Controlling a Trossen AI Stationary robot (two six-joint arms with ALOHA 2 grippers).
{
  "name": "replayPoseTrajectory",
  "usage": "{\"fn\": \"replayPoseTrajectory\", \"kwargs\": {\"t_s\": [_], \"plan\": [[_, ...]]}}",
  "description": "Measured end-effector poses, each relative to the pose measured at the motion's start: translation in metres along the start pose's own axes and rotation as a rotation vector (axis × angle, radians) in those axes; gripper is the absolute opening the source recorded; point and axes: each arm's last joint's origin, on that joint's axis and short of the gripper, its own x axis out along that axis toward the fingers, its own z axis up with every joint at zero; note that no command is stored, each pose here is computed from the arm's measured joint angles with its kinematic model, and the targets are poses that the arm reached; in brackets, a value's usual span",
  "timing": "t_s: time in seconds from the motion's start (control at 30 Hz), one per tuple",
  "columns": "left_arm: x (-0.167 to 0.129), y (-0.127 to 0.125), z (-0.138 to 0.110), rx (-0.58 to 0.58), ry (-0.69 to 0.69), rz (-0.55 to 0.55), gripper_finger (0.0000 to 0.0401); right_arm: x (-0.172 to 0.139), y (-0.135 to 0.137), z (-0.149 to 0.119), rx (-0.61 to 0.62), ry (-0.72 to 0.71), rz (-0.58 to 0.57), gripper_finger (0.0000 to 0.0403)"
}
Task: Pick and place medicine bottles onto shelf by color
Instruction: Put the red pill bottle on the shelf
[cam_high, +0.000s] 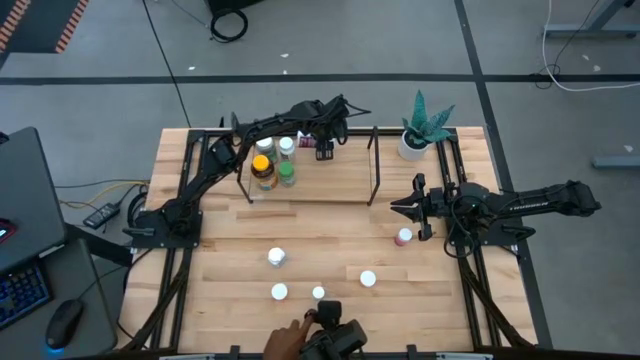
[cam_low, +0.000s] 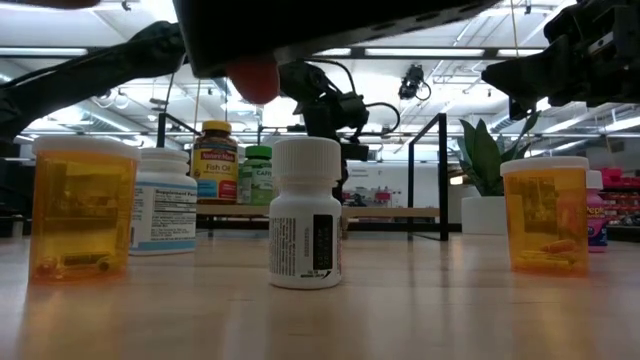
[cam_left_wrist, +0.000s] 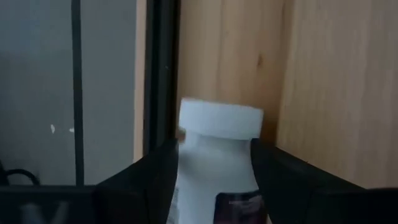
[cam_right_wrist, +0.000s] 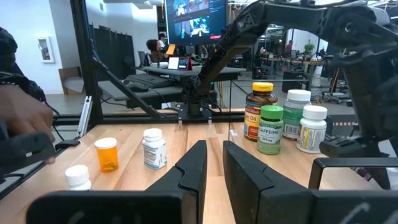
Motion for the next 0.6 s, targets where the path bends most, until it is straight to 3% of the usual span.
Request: {"fn": "replayPoseTrajectory", "kwargs": {"t_s": [0.6], "plan": [[0.004, 0.010, -0.010, -0.045, 0.029, -0.006, 0.0215, 0.000, 0.000, 0.000, 0.000, 0.000, 0.000, 0.0062]]}}
